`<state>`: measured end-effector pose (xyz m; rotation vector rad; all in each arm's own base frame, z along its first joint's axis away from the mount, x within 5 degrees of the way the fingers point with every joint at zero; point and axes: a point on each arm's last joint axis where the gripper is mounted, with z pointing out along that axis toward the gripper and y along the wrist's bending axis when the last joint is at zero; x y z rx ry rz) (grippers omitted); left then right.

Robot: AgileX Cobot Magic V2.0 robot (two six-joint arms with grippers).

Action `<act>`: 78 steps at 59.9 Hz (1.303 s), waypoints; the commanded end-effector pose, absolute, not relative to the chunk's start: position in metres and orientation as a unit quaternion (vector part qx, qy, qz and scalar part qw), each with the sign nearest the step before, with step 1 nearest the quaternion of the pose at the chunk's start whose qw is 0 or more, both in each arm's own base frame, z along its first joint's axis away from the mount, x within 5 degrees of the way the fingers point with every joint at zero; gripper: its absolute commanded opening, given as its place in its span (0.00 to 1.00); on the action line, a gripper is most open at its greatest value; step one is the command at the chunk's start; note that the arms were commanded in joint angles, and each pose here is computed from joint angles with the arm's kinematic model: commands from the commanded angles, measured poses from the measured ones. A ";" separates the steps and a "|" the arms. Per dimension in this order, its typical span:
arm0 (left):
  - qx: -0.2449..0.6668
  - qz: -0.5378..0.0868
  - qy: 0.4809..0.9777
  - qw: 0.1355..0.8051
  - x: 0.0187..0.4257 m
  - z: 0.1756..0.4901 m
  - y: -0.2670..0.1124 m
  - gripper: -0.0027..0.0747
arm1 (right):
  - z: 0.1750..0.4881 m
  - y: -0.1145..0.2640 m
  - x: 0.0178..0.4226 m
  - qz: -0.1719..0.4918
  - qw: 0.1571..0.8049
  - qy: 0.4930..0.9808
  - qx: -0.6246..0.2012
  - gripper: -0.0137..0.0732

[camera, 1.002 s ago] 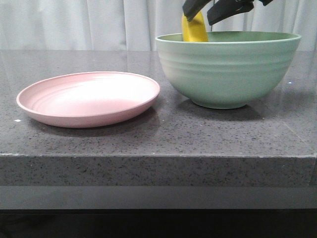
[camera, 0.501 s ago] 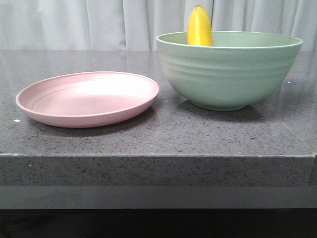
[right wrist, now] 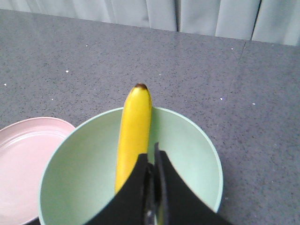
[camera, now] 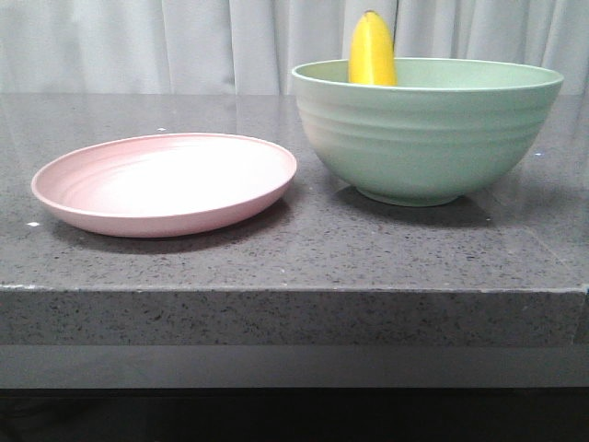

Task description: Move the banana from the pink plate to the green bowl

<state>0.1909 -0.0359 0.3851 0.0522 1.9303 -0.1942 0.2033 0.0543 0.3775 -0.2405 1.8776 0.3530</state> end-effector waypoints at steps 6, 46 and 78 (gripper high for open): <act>0.017 -0.098 0.759 0.643 0.150 0.381 -0.027 0.01 | 0.372 0.039 0.159 0.139 0.644 0.749 -0.062 0.06; 0.015 -0.112 0.679 0.725 0.042 0.310 -0.007 0.01 | 0.312 0.018 0.050 0.143 0.737 0.658 -0.054 0.06; 0.015 -0.112 0.678 0.726 0.042 0.310 -0.007 0.01 | 0.312 0.018 0.051 0.144 0.737 0.659 -0.055 0.06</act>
